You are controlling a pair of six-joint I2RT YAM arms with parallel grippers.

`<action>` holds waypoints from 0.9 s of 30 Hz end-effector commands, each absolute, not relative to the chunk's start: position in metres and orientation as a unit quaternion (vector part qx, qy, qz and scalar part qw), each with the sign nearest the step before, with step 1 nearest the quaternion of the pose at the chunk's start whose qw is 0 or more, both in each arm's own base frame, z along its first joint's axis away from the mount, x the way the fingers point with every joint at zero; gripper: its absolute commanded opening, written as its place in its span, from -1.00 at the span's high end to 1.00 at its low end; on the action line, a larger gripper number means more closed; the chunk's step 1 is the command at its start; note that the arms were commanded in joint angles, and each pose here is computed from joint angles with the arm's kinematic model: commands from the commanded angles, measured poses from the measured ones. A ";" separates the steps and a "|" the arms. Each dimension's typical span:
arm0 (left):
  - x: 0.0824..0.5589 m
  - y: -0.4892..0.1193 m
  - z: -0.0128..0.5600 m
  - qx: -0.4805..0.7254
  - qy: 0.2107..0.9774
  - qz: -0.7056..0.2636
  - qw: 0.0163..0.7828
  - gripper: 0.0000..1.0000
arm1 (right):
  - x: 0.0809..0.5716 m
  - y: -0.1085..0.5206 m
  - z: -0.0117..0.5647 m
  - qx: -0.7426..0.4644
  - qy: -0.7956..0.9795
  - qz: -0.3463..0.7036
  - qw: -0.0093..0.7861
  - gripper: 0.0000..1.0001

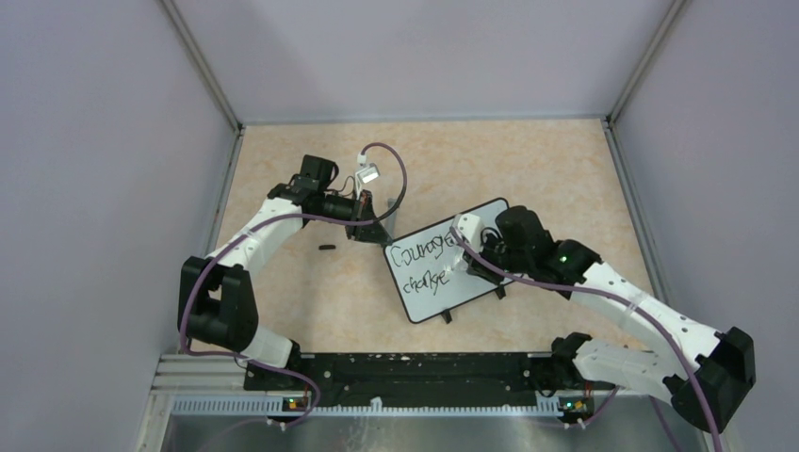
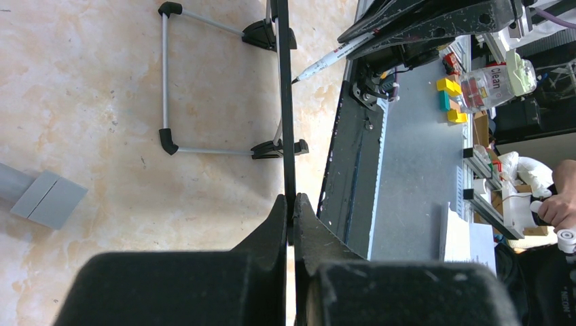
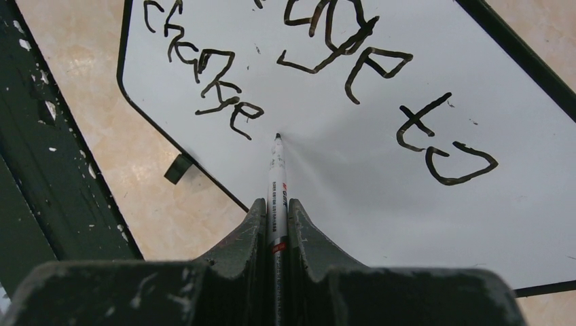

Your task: Write a sentence on the whiteboard

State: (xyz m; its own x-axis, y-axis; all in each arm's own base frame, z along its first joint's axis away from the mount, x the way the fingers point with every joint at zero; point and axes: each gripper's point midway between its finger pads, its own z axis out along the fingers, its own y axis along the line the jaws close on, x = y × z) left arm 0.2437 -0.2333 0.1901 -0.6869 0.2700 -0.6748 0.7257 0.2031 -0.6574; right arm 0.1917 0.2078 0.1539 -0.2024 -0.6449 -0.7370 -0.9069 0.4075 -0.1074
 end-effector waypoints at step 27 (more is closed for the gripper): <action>0.248 -0.236 0.181 0.341 0.754 -0.521 0.210 1.00 | 0.196 0.206 0.194 -0.506 0.739 0.189 0.402 1.00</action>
